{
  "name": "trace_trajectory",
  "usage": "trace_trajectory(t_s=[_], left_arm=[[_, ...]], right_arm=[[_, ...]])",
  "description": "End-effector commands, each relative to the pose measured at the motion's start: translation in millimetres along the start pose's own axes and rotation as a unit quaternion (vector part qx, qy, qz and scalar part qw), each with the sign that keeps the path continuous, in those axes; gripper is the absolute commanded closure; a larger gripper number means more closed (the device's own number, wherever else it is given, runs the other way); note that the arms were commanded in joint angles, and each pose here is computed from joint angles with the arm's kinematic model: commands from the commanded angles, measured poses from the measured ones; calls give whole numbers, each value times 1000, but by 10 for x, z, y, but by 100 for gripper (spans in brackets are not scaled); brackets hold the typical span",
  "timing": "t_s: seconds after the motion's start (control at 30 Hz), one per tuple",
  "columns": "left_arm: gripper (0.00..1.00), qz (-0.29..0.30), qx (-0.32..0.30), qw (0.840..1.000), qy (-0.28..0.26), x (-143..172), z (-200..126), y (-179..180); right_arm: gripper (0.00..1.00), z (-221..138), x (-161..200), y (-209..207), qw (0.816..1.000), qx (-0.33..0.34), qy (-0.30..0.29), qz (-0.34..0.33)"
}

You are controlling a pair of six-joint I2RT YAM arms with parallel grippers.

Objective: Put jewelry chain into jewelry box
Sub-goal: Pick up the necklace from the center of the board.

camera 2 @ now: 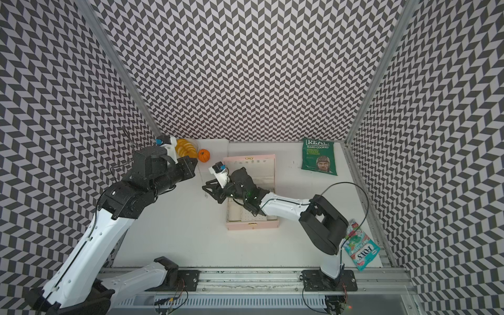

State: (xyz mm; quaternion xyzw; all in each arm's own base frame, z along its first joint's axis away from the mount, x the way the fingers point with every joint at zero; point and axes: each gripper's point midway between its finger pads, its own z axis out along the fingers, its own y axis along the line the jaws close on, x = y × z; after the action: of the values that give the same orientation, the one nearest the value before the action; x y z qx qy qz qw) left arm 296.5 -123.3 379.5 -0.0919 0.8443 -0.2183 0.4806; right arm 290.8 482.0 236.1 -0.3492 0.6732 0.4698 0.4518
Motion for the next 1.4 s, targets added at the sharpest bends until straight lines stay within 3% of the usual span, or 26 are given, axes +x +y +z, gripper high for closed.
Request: trace_trajectory(t_s=[0.0, 0.23, 0.43, 0.57, 0.83, 1.27, 1.37], left_arm=[[100, -4, 19, 1000, -14, -99, -112, -89], [100, -4, 20, 1000, -14, -107, -117, -96], [100, -4, 19, 1000, -14, -108, -111, -93], [100, -5, 19, 1000, -15, -116, -119, -97], [100, -5, 17, 1000, -18, -119, -133, -86], [100, -11, 27, 999, -15, -81, -136, -97], [100, -11, 33, 999, -16, -97, -158, -124]], right_arm=[[70, 69, -160, 82, 999, -15, -27, -12], [68, 83, -135, 49, 1000, -10, -25, -11], [79, 63, -115, 49, 1000, -9, -24, -11], [79, 52, -67, 42, 1000, -8, -20, -8], [100, 50, -74, 44, 1000, -8, -21, -5], [100, 30, -81, 56, 1000, -9, -21, -4], [93, 60, -79, 45, 1000, -9, -20, -2]])
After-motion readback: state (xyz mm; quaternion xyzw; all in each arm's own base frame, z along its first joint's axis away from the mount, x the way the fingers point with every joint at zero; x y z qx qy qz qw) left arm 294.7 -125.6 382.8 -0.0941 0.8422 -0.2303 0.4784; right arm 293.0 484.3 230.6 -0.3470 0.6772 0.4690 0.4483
